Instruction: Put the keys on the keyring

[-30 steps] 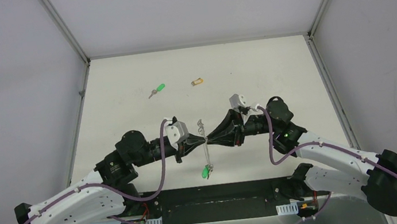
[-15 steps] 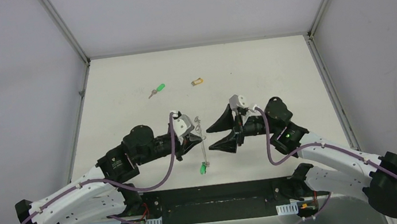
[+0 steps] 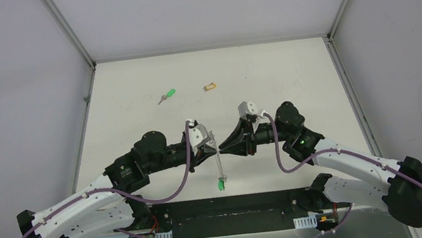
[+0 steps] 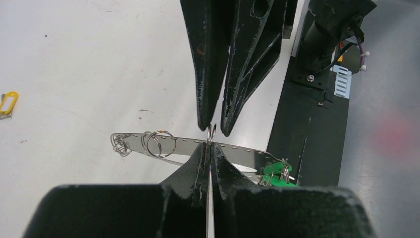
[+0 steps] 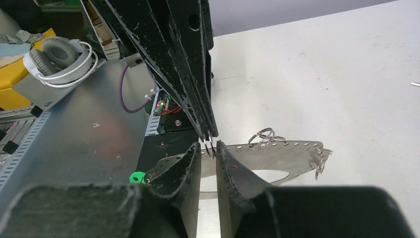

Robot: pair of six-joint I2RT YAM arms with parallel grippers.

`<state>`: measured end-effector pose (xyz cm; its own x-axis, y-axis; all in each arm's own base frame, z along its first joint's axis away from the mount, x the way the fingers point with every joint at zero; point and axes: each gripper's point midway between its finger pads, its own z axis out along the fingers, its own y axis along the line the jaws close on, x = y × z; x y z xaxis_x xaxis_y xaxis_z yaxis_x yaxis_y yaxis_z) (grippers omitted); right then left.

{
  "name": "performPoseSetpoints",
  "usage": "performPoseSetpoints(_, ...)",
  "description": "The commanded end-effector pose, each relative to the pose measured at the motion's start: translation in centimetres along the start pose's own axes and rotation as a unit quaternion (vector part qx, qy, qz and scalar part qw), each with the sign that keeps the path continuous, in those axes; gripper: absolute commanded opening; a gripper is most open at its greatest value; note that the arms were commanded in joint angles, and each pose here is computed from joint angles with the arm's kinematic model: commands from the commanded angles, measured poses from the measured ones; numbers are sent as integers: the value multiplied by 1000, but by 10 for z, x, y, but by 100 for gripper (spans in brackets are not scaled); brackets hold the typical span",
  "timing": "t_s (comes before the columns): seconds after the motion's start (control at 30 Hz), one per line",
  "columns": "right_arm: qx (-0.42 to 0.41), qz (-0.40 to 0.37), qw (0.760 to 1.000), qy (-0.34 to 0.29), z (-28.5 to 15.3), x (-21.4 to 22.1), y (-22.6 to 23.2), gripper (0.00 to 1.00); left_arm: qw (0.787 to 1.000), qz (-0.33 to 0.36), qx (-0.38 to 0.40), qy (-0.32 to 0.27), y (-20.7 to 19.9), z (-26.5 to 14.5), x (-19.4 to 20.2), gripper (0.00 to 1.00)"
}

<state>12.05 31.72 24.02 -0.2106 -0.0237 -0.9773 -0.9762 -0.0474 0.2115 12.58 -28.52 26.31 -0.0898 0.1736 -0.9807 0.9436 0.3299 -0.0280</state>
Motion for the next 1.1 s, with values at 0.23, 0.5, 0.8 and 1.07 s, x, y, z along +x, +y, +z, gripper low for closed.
performPoseSetpoints(0.23,-33,-33,999,-28,4,-25,11,8,998,17,29,-50,-11,-4,-37,0)
performPoseSetpoints(0.5,-49,-31,998,-24,7,-24,13,0,998,14,41,-48,-15,-3,-36,0)
performPoseSetpoints(0.8,-55,-35,997,-51,2,-30,21,0,998,8,14,-58,-7,-10,-38,35)
performPoseSetpoints(1.07,-49,-52,991,-114,-4,-46,27,0,992,32,37,-114,-17,-21,-45,45)
